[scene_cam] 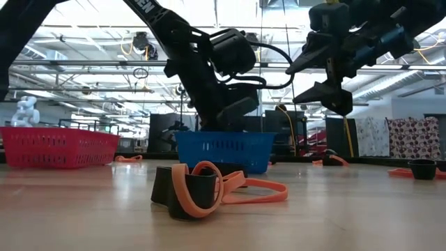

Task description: Sort rubber bands into baskets

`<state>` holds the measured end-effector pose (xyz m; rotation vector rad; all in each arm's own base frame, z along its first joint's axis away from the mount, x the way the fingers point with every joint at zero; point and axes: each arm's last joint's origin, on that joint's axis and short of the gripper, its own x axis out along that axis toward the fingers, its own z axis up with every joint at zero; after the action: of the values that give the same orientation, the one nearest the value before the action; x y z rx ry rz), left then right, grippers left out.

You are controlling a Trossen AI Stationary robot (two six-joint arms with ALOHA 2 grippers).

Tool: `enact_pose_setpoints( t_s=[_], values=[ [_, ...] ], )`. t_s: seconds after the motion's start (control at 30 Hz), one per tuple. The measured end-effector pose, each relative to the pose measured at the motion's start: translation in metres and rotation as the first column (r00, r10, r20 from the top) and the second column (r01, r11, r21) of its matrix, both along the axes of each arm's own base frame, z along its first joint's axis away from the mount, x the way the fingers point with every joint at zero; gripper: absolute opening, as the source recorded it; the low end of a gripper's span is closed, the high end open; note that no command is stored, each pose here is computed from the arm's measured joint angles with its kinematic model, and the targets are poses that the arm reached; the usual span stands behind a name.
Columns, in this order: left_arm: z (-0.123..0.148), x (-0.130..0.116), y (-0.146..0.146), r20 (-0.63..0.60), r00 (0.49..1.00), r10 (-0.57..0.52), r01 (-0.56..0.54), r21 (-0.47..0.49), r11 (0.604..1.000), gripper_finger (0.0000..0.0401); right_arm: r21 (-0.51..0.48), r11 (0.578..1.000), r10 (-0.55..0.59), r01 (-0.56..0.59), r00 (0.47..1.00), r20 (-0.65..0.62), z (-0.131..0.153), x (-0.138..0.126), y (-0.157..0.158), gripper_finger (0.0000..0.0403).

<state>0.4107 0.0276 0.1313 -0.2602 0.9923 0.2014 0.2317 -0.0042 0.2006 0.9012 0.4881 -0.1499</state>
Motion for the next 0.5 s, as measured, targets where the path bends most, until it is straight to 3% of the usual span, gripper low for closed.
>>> enact_pose_setpoints(
  t_s=[0.3, 0.5],
  values=[
    [0.018, 0.003, 0.001, 0.076, 0.997, 0.000, -0.001, 0.005, 1.000, 0.0003, 0.011, 1.000, -0.004, 0.004, 1.000, 0.003, 0.000, 0.000, 0.000, 0.0251],
    [0.046, 0.003, 0.000, 0.098, 0.995, -0.011, 0.012, -0.002, 1.000, 0.0002, 0.016, 1.000, 0.005, -0.005, 1.000, 0.013, 0.001, 0.001, 0.003, 0.0251]
  ],
)
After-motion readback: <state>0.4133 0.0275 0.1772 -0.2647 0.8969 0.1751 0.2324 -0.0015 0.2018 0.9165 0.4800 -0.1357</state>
